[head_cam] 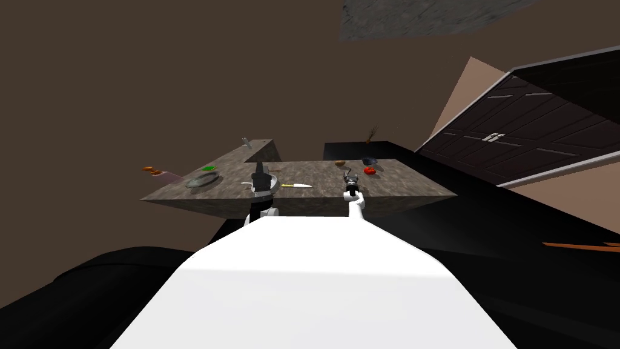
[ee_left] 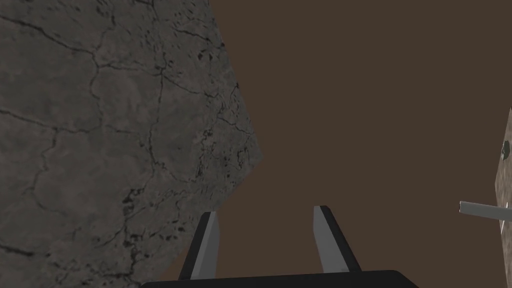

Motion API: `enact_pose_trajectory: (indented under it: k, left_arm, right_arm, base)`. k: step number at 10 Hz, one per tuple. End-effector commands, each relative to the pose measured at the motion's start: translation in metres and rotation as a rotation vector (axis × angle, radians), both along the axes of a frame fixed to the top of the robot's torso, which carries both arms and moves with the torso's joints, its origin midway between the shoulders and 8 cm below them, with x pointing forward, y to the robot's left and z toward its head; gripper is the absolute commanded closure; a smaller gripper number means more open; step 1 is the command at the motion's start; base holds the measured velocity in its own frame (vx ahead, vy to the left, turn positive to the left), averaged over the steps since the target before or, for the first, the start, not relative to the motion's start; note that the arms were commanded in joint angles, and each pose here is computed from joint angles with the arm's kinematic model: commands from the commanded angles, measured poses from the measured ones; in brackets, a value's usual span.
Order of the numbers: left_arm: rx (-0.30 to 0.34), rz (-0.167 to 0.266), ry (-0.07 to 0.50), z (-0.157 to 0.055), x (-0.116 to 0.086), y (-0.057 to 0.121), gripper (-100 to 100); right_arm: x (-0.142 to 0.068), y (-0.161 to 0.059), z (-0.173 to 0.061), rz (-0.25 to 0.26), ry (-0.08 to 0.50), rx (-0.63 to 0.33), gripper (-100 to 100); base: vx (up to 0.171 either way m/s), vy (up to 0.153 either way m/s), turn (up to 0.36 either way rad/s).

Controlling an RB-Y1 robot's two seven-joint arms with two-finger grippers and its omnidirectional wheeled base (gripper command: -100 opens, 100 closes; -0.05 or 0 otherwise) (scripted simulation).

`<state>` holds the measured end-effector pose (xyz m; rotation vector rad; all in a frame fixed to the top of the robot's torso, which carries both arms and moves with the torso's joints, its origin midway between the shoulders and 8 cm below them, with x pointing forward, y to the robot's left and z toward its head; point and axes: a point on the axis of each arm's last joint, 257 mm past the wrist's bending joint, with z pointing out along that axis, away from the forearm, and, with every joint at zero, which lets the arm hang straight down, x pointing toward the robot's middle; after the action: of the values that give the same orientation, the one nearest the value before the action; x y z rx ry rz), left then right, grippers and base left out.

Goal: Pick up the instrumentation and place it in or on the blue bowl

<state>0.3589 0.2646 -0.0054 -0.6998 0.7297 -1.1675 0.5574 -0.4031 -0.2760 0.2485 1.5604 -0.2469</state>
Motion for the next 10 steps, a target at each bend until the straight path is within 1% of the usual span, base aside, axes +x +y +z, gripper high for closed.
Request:
enact_pose_trajectory:
  k: [1, 2, 4, 9, 10]
  left_arm:
    - [0.000, 0.000, 0.000, 0.000, 0.000, 0.000, 0]
    - [0.000, 0.000, 0.000, 0.000, 0.000, 0.000, 0]
    - [0.000, 0.000, 0.000, 0.000, 0.000, 0.000, 0]
    - [0.000, 0.000, 0.000, 0.000, 0.000, 0.000, 0]
    - [0.000, 0.000, 0.000, 0.000, 0.000, 0.000, 0]
  right_arm:
    - [-0.005, -0.022, -0.001, -0.021, 0.002, 0.000, -100]
    - [-0.011, -0.044, -0.001, -0.042, 0.003, 0.000, -100]
    - [-0.017, -0.066, 0.000, -0.064, 0.003, 0.000, -100]
    - [-0.017, -0.066, 0.000, -0.064, 0.003, 0.000, -100]
    - [-0.020, -0.077, 0.001, -0.074, 0.003, 0.000, -100]
  base:
    - [0.006, 0.035, 0.177]
    - [-0.008, 0.009, 0.114]
    - [-0.008, -0.009, 0.026]
    - [-0.002, -0.002, 0.008]
    - [-0.011, -0.015, 0.043]
